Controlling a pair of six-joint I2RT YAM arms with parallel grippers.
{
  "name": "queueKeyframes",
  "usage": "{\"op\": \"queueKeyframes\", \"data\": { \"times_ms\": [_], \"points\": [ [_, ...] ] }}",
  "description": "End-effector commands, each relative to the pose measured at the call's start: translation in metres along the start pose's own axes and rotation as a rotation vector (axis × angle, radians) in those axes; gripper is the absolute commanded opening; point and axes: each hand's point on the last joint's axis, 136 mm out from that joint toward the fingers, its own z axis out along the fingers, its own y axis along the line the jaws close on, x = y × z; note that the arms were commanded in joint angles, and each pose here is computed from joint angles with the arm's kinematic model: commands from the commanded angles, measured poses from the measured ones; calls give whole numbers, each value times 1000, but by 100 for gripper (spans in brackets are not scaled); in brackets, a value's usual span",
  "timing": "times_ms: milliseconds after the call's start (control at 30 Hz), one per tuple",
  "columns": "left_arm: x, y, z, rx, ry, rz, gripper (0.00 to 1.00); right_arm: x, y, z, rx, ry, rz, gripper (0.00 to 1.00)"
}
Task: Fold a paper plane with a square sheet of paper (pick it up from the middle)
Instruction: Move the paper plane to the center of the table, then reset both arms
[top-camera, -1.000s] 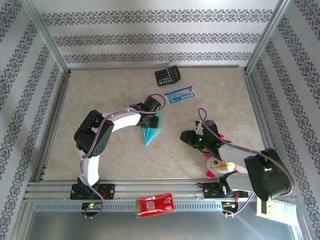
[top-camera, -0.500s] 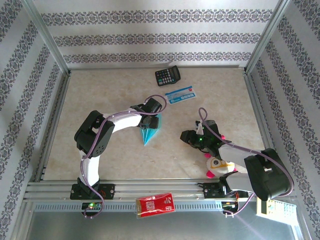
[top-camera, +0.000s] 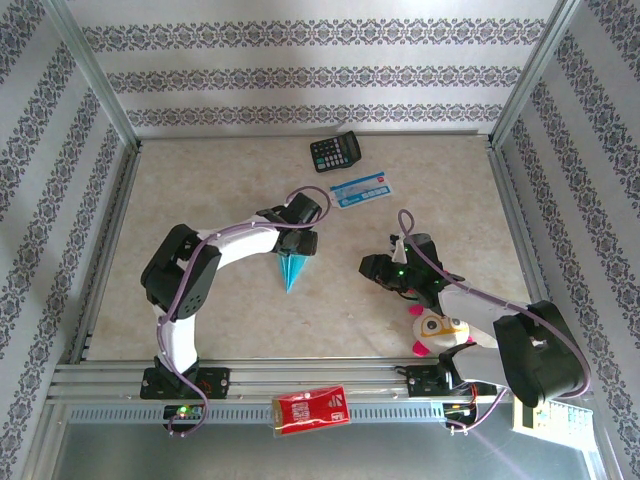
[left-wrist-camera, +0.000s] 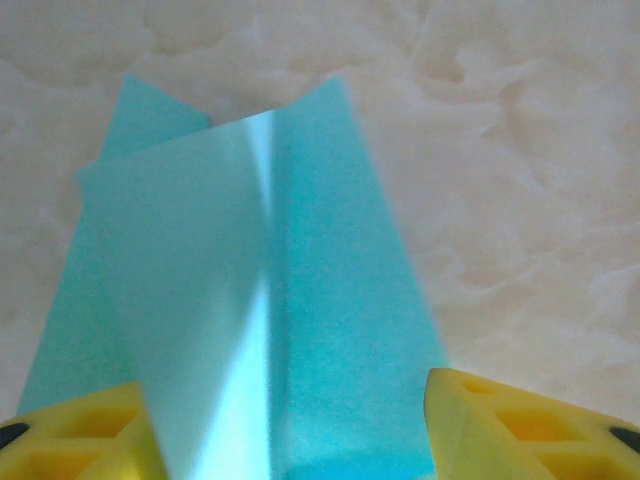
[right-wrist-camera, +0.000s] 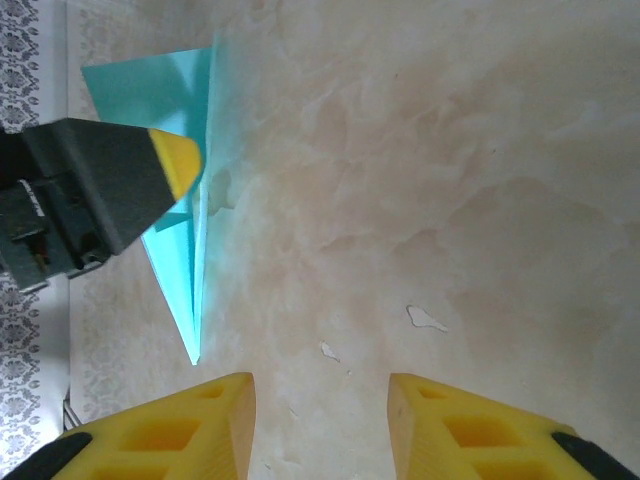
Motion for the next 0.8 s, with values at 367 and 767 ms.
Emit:
{"op": "queueKeyframes", "data": {
  "times_ms": [367,767],
  "points": [
    [-32,13,-73,13,-150,12,62,-43,43,-21,90,-81,-235,42],
    [-63,144,-154,-215,-524,-104,88,-158,10,-125,792,-483,-554,95]
  ]
}}
